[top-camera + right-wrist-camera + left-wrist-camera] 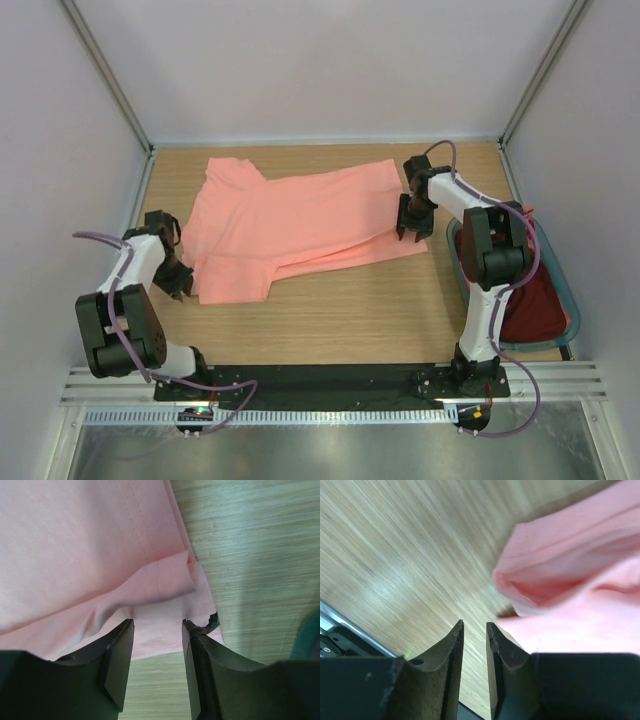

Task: Fold and stack the t-shirts
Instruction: Fold the tshirt

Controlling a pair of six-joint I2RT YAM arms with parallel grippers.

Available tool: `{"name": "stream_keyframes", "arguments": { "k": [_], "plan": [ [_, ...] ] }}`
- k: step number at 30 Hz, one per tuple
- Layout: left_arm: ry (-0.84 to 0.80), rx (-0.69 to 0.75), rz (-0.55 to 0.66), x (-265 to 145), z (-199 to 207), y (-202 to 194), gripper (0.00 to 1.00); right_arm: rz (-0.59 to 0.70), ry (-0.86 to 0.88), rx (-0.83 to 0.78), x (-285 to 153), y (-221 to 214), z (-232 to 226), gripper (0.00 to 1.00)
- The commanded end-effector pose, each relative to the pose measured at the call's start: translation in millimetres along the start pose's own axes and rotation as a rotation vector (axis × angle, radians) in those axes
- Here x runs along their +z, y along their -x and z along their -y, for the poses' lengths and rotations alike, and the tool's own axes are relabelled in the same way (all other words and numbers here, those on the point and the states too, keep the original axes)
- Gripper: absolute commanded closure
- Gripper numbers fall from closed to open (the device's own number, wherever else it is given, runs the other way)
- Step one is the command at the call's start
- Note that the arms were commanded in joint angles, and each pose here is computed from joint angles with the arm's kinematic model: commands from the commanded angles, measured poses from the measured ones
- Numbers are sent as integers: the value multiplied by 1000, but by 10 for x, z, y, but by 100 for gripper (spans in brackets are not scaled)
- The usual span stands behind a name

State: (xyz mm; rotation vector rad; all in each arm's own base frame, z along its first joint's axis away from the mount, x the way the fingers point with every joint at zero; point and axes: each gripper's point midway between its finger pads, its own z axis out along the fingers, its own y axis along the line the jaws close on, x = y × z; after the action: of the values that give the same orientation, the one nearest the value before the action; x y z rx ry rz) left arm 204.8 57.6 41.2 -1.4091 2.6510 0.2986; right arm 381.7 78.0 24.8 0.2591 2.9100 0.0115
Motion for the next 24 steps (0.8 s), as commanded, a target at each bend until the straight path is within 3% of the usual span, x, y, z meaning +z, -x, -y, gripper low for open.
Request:
{"name": "stream_keyframes", "arguments": {
  "k": [1, 10, 14, 19, 24],
  "plan": [
    [-73, 5, 71, -311, 52, 181, 73, 96, 30, 23, -361, 310, -63, 48],
    [-263, 26, 27, -577, 171, -56, 75, 57, 140, 5, -425, 169, -396, 52],
    [-347, 22, -80, -572, 274, -346, 60, 81, 157, -27, -533, 98, -491, 53],
    [-268, -25, -111, -395, 189, -587, 60, 115, 192, -83, -757, 19, -656, 52],
    [-220, -65, -56, -217, 207, -455, 62, 129, 217, -110, -862, -38, -767, 53]
  ]
}}
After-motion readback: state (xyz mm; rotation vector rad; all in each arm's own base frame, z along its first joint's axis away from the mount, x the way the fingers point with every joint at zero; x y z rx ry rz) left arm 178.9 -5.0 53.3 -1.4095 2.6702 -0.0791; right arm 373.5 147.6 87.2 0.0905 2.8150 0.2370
